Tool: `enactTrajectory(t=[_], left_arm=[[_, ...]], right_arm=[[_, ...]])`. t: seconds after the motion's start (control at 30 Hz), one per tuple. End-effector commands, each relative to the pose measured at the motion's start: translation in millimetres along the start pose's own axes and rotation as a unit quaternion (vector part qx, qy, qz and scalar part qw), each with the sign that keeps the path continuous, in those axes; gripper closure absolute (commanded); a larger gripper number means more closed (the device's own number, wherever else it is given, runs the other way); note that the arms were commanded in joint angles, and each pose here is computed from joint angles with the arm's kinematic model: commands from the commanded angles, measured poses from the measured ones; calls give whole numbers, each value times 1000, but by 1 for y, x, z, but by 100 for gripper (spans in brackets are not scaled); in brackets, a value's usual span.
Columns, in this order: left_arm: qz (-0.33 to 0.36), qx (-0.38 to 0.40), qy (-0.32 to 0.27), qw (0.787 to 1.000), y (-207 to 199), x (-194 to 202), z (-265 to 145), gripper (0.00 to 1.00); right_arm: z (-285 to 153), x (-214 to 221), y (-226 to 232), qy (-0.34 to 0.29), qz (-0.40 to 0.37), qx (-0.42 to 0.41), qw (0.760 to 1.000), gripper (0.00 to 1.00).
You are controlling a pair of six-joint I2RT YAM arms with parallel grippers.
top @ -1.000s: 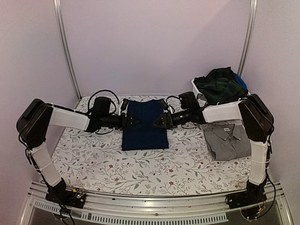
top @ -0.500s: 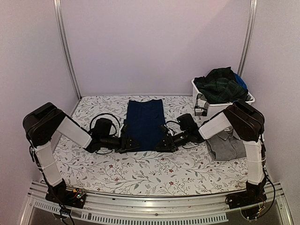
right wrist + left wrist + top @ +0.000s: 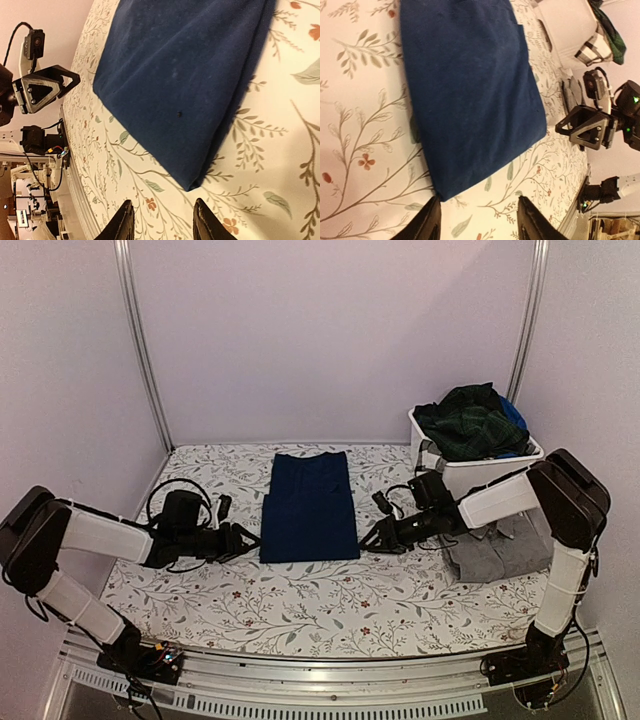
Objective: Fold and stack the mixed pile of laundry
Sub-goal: Move the 2/3-rectangle-folded T-shirt to the center of the board.
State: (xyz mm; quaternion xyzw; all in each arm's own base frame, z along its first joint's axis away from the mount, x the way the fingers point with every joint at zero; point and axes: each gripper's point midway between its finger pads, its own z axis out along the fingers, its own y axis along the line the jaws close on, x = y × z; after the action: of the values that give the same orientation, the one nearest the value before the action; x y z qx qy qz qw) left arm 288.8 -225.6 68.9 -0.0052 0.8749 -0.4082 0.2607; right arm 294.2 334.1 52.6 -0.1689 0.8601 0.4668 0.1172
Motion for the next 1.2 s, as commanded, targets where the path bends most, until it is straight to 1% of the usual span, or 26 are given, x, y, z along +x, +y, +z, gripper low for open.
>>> enactTrajectory(t=[0.0,0.2,0.3,0.37,0.63,0.73,0.8,0.83,0.93,1.03,1.17], left_arm=[[-19,-70,29,997,35,17,4,54],[-25,-62,49,997,44,33,15,63],[-15,-60,63,996,43,42,23,64],[-10,-60,70,996,44,45,29,65],[-15,-54,76,996,46,50,34,79],[-16,-55,76,995,48,53,33,85],[-14,-53,77,995,48,53,35,93],[-15,-51,78,996,48,54,35,99],[-14,-42,80,996,42,55,34,100],[-6,-41,80,996,35,60,27,100],[-4,-37,83,996,22,74,15,100]], right_arm=[[5,4,-38,13,6,84,996,62],[15,3,-43,20,-4,85,996,63],[25,6,-44,31,-8,80,996,64],[32,7,-44,38,-11,78,996,66],[35,18,-50,51,-6,81,995,77],[36,22,-50,52,-4,75,996,81],[38,23,-50,55,-1,69,996,86],[39,23,-49,55,0,64,996,90],[38,25,-41,57,0,53,997,99],[31,29,-29,55,-4,44,997,100],[25,50,-11,64,2,31,997,100]])
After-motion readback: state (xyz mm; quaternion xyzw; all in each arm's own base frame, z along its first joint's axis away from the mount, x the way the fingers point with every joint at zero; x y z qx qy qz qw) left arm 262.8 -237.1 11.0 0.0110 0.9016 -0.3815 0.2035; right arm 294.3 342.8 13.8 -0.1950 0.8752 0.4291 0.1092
